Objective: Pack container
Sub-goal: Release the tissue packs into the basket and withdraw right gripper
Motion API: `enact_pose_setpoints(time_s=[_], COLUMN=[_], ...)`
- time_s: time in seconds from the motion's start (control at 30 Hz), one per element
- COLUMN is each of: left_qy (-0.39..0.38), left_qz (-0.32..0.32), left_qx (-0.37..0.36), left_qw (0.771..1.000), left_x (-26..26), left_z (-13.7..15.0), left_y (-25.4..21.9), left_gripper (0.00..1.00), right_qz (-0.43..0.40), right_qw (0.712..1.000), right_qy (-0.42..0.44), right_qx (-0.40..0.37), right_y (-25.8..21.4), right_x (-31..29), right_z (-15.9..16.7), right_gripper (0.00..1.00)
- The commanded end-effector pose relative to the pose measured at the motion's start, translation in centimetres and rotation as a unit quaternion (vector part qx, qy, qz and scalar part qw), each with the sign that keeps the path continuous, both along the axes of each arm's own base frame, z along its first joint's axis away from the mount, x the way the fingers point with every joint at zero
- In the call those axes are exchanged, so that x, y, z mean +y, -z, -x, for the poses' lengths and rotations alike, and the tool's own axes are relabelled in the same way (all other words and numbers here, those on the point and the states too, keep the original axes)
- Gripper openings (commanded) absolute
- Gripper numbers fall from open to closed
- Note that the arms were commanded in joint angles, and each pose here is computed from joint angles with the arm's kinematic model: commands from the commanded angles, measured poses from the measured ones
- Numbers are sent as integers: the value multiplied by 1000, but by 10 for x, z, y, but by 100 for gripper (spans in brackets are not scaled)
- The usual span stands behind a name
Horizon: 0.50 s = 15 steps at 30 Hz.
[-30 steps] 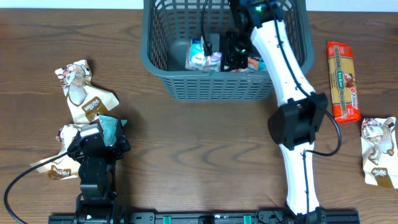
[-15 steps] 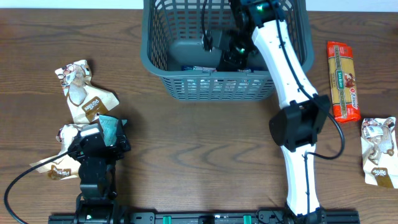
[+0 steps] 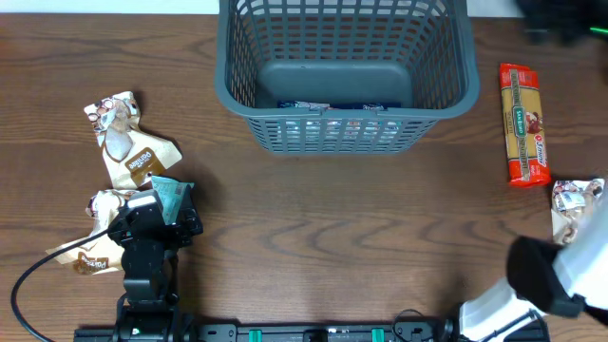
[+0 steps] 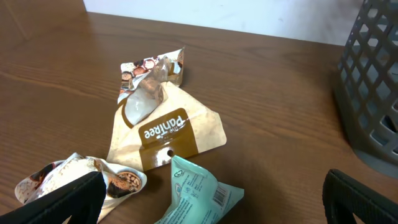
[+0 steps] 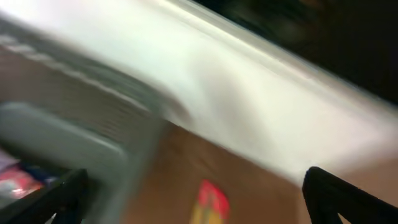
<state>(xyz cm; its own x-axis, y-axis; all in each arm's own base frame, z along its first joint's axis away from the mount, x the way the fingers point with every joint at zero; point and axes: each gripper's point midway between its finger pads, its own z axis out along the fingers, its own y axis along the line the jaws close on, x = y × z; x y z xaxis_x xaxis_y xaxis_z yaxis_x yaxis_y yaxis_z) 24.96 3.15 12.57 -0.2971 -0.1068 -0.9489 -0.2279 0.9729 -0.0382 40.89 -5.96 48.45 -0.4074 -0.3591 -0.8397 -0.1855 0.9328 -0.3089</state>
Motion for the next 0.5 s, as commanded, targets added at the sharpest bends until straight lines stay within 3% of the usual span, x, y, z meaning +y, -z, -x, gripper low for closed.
enact_pose_setpoints(time_s=[0.0, 0.2, 0.47], left_qy=[-2, -2, -9], left_qz=[5, 5, 3], left_qx=[-14, -15, -26], left_qw=[1000, 1000, 1000], left_x=[0, 0, 3], left_z=[-2, -2, -3], left_y=[-12, -12, -18], left_gripper=[99, 99, 98], right_qz=[-87, -110, -148], right_qw=[989, 966, 929], right_qy=[100, 170, 165], right_qx=[71, 162, 295], right_y=[49, 113, 232], right_x=[-59, -123, -144], right_z=[-9, -4, -38], right_gripper=[99, 99, 99])
